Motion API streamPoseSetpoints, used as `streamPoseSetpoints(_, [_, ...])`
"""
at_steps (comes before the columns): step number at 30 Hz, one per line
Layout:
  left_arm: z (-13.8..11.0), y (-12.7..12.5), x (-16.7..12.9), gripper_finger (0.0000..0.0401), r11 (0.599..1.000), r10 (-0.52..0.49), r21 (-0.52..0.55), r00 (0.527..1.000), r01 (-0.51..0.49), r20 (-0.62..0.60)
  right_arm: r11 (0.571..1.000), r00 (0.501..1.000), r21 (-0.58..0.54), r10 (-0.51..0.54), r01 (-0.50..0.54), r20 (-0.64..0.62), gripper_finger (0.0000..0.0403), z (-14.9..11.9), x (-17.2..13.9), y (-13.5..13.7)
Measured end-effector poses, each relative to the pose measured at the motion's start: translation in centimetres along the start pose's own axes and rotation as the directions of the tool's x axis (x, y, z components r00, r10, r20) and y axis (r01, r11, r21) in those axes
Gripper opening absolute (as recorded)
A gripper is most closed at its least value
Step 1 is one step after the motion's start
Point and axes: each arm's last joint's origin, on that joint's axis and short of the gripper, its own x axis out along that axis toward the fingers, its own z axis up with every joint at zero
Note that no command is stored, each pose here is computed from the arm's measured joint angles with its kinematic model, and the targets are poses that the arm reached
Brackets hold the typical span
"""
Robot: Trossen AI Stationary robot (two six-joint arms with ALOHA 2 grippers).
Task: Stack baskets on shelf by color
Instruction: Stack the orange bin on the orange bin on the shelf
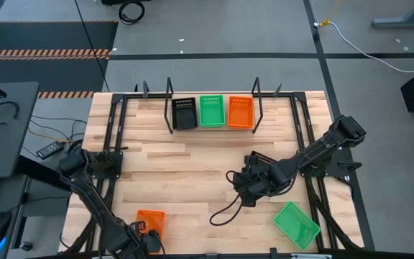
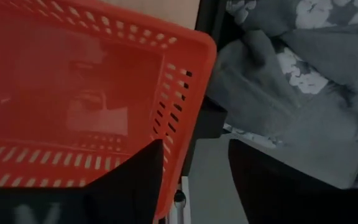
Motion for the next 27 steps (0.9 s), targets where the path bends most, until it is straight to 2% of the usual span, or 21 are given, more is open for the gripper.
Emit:
streamPoseSetpoints(6, [-0.3, -0.1, 2.8, 0.018, 0.993, 0.042, 0.114, 0.998, -0.036, -0.055, 1.0, 1.0, 0.001, 0.0, 0.0, 0.0, 0.013, 0.0, 0.0, 0.0])
streamPoseSetpoints(9, [-0.2, 0.4, 3.6, 0.016, 0.989, 0.1, 0.116, 0.992, -0.091, -0.077, 1.0, 1.0, 0.001, 0.0, 0.0, 0.001, 0.013, 0.0, 0.0, 0.0])
streamPoseSetpoints(12, [0.1, 1.2, 3.9, 0.012, 0.98, 0.166, 0.124, 0.981, -0.154, -0.098, 1.0, 1.0, 0.001, 0.0, 0.0, 0.0, 0.013, 0.0, 0.0, 0.0])
streamPoseSetpoints(17, [0.9, 2.6, 3.5, 0.0017, 0.956, 0.266, 0.156, 0.959, -0.249, -0.102, 1.0, 1.0, 0.002, 0.0, 0.0, 0.001, 0.013, 0.0, 0.0, 0.0])
streamPoseSetpoints(23, [3.9, 5.1, 2.5, 0.0006, 0.905, 0.383, 0.221, 0.922, -0.363, -0.052, 1.0, 1.0, -0.009, -0.006, 0.006, -0.011, 0.013, -0.1, 0.0, -0.1])
streamPoseSetpoints(27, [7.0, 7.2, 0.6, 0.0004, 0.869, 0.42, 0.275, 0.907, -0.412, 0.033, 0.998, 0.996, -0.012, -0.063, 0.062, -0.06, 0.013, -0.7, -0.1, -0.6])
